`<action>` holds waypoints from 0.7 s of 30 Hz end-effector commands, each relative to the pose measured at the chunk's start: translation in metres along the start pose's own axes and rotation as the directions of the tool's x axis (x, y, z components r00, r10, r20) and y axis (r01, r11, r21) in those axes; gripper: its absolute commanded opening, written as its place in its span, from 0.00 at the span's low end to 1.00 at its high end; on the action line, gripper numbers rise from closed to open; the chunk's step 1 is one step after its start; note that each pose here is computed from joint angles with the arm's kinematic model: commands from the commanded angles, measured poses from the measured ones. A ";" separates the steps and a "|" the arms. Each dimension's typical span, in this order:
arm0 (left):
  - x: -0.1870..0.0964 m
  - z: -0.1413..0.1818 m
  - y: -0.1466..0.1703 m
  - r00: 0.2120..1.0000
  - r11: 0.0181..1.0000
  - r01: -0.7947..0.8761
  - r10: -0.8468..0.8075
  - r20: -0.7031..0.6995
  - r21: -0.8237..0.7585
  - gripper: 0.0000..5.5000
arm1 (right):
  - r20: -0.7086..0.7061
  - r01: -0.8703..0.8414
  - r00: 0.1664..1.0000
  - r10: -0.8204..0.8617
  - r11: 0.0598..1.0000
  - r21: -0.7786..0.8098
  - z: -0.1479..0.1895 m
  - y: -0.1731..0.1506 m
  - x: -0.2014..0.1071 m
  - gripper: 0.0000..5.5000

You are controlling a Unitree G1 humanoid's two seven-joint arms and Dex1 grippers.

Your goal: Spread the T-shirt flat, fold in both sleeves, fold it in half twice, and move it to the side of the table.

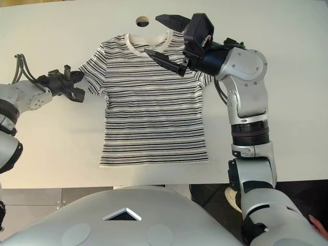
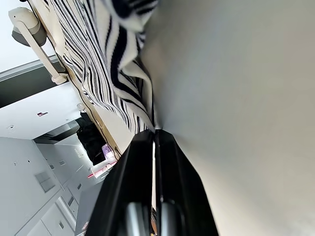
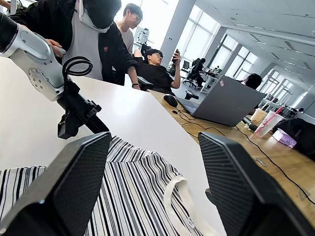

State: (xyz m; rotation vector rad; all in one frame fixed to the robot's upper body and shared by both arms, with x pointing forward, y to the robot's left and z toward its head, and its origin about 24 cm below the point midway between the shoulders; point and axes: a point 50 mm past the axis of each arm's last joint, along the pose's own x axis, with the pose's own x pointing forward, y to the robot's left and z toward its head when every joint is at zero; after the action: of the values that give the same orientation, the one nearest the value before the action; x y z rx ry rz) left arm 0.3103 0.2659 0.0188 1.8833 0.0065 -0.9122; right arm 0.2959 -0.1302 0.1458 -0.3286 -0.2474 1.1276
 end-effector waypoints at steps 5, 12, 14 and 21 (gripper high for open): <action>-0.008 -0.006 0.003 1.000 0.999 -0.004 0.004 0.020 0.035 0.02 | -0.019 -0.011 1.000 0.011 1.000 -0.015 -0.004 0.006 -0.001 0.60; -0.008 -0.011 0.044 0.990 0.986 -0.133 0.127 0.064 0.099 0.02 | -0.023 -0.019 1.000 0.019 1.000 -0.009 -0.008 0.011 0.000 0.60; -0.005 -0.009 0.053 0.986 0.981 -0.155 0.146 0.084 0.115 0.02 | -0.026 -0.019 0.999 0.019 1.000 -0.009 -0.008 0.012 0.000 0.60; 0.003 0.004 0.067 0.974 0.970 -0.190 0.168 0.150 0.150 0.02 | -0.032 -0.020 0.999 0.020 1.000 -0.006 -0.009 0.012 -0.001 0.60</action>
State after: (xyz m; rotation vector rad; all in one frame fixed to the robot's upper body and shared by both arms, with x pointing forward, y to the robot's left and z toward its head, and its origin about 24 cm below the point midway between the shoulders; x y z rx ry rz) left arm 0.3307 0.2361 0.0626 1.9108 -0.2980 -0.9172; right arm 0.2900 -0.1284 0.1324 -0.3358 -0.2168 1.1359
